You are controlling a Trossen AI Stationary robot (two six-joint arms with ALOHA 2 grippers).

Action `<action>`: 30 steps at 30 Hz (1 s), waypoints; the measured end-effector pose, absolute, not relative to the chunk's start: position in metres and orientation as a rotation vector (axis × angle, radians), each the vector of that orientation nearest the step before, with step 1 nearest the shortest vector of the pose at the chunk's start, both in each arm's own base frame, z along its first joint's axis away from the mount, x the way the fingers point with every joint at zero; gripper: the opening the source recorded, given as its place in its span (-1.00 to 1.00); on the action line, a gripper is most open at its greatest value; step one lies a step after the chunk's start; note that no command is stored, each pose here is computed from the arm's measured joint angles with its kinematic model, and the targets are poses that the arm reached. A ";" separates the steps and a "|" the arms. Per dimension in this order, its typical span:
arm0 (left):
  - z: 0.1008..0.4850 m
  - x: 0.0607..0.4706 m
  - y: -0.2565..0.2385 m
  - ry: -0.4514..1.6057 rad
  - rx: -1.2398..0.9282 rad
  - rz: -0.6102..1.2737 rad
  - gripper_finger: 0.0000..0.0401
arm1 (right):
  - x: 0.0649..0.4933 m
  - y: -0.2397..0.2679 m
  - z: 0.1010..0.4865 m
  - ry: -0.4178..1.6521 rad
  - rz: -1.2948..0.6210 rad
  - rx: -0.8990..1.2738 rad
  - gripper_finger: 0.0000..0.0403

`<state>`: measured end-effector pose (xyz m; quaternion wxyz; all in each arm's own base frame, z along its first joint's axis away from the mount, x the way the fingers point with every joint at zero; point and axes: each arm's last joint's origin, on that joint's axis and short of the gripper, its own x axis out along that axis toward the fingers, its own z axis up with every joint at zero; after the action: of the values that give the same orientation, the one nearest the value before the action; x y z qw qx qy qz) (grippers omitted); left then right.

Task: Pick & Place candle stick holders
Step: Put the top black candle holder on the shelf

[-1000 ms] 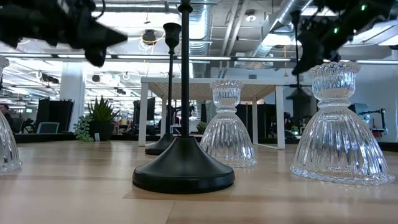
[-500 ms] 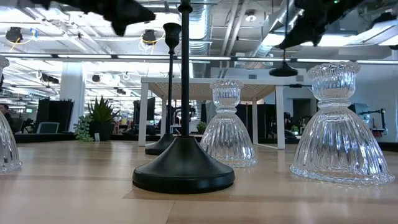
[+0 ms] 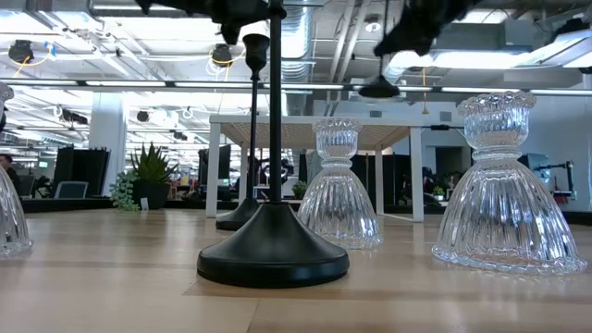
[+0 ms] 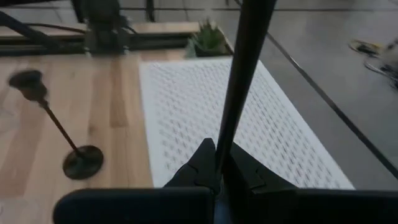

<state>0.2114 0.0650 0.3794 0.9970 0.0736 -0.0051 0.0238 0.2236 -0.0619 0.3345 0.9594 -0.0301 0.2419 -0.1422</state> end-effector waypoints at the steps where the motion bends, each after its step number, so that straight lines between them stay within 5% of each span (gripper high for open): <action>1: 0.382 0.213 0.068 -0.010 0.154 0.041 -0.98 | 0.228 -0.063 0.337 0.490 -0.274 -0.065 -1.00; 20: 0.400 0.257 0.089 -0.118 0.198 -0.082 -0.97 | 0.303 -0.080 0.335 0.568 -0.172 -0.108 -1.00; 30: 0.402 0.257 0.091 -0.132 0.200 -0.025 -0.58 | 0.308 -0.081 0.340 0.508 -0.125 -0.101 -1.00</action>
<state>0.2569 0.0908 0.4016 0.9928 0.0997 -0.0656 -0.0126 0.3079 -0.0813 0.3402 0.9647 -0.0499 0.2512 -0.0618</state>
